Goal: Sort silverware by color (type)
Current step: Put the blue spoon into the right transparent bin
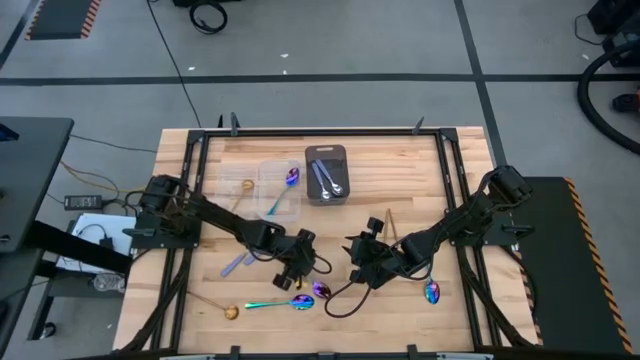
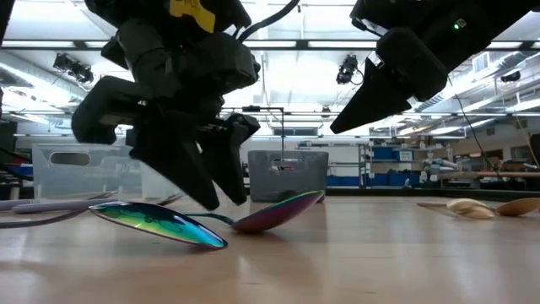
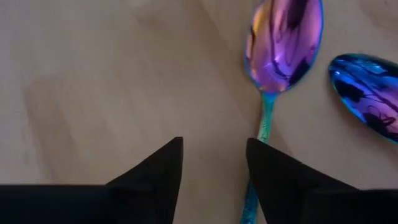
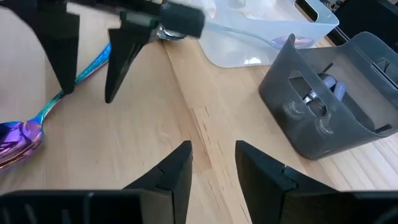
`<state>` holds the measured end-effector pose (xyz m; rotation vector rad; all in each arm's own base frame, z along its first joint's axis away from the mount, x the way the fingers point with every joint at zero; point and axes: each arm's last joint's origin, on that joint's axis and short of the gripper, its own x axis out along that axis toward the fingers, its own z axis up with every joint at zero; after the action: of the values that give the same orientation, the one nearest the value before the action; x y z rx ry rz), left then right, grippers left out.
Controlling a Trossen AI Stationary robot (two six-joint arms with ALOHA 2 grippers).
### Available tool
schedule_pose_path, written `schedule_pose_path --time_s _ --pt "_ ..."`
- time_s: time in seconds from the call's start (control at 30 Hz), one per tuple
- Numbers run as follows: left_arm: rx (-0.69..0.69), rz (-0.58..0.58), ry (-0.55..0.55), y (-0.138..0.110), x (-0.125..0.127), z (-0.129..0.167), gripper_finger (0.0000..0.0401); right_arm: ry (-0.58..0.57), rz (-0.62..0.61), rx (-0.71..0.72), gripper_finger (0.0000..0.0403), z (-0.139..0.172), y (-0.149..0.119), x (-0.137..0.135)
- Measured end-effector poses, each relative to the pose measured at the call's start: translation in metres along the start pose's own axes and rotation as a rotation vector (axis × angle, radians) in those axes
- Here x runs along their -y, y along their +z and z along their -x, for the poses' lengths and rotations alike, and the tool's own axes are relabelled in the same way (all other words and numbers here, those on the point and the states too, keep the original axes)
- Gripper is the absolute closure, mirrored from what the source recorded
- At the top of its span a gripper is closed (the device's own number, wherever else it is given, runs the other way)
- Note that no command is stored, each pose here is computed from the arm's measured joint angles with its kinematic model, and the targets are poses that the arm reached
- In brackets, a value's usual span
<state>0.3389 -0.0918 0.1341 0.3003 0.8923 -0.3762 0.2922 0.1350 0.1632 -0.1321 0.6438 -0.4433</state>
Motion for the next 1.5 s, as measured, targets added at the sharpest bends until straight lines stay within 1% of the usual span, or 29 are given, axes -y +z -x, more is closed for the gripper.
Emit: schedule_pose_path --time_s 0.1,0.23,0.4,0.53,0.63,0.87,0.9,1.17,1.4,1.5 --pt "0.041 -0.001 -0.008 0.006 -0.001 0.008 0.0225 0.0 0.0 0.0 0.0271 0.0 0.0 0.0" --pt "0.043 -0.018 -0.08 0.007 0.008 0.008 0.0227 0.001 -0.002 0.002 0.0271 0.0 0.0 0.0" --pt "-0.018 -0.067 -0.104 -0.001 0.022 -0.008 0.0227 0.004 -0.001 0.006 0.0271 0.0 0.001 0.0" --pt "-0.043 -0.072 -0.089 -0.005 0.022 -0.016 0.0238 0.006 -0.003 0.008 0.0271 0.0 0.001 -0.001" --pt "-0.048 -0.063 -0.087 -0.006 0.02 -0.017 0.0268 0.006 -0.003 0.008 0.0271 0.0 0.001 -0.001" --pt "-0.08 -0.06 -0.076 -0.009 0.019 -0.017 0.0372 0.007 -0.006 0.011 0.0271 0.0 0.002 -0.001" --pt "-0.085 -0.059 -0.073 -0.01 0.019 -0.017 0.0381 0.008 -0.006 0.013 0.0271 0.0 0.002 -0.001" --pt "-0.081 -0.041 -0.029 -0.007 0.021 -0.012 0.0383 0.011 -0.006 0.017 0.0271 0.0 0.002 -0.001" --pt "-0.081 0.054 -0.001 -0.005 0.017 -0.003 0.0383 0.016 -0.006 0.014 0.0271 0.0 0.002 -0.001" --pt "-0.091 0.06 -0.001 -0.006 0.017 -0.001 0.0383 0.017 -0.005 0.014 0.0271 0.0 0.002 -0.001"
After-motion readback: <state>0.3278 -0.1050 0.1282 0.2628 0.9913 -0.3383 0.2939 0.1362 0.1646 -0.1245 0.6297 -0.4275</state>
